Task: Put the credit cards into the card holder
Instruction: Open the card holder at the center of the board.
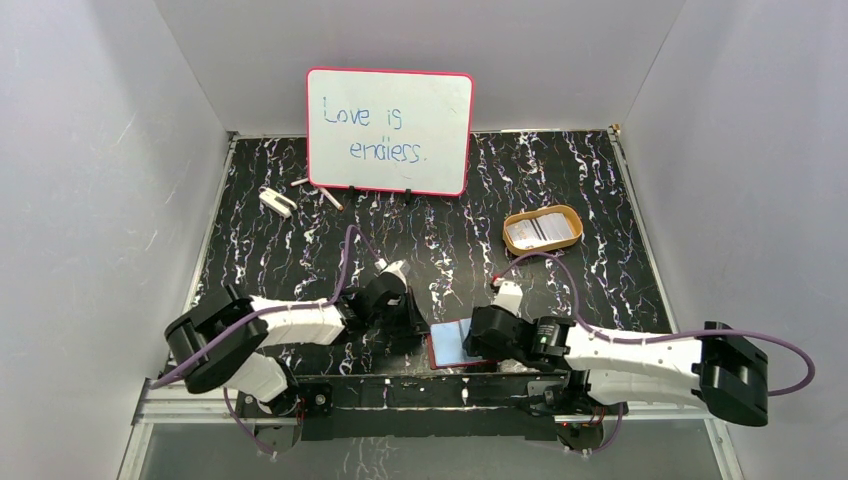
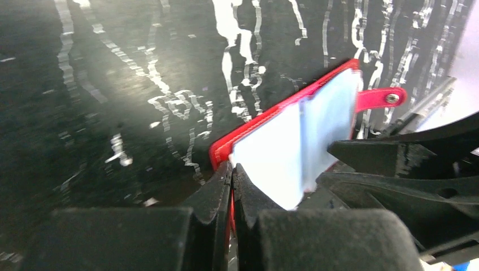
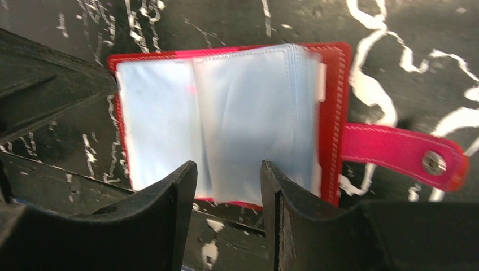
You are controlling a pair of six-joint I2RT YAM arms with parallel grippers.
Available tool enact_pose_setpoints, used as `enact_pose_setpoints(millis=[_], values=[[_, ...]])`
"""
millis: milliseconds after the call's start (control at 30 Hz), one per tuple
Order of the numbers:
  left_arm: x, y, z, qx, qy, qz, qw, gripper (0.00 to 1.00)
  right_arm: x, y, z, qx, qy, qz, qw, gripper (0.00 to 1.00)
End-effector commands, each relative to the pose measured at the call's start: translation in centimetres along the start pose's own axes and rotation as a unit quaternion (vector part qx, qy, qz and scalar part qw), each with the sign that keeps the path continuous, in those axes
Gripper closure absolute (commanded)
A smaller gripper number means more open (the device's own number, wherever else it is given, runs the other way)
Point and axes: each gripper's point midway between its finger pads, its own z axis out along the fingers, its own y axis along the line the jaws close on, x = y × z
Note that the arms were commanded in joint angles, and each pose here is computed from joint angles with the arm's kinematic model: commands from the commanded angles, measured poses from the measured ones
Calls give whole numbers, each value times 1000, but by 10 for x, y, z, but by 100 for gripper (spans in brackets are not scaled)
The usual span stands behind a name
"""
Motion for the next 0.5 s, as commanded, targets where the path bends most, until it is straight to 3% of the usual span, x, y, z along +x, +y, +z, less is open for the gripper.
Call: enact_pose_setpoints(millis=[0,233,467], values=[[-16,23,-22,-77,-36,31,996,100,19,1,20,9,32,14,999,46],[-50,17,-69,-99,-110,53,988,94,1,39,31,-8,9,16,1000,46],[-51,12,-85,-71,-129,42,988,92,-15,4,8,50,-27,1,998,44]])
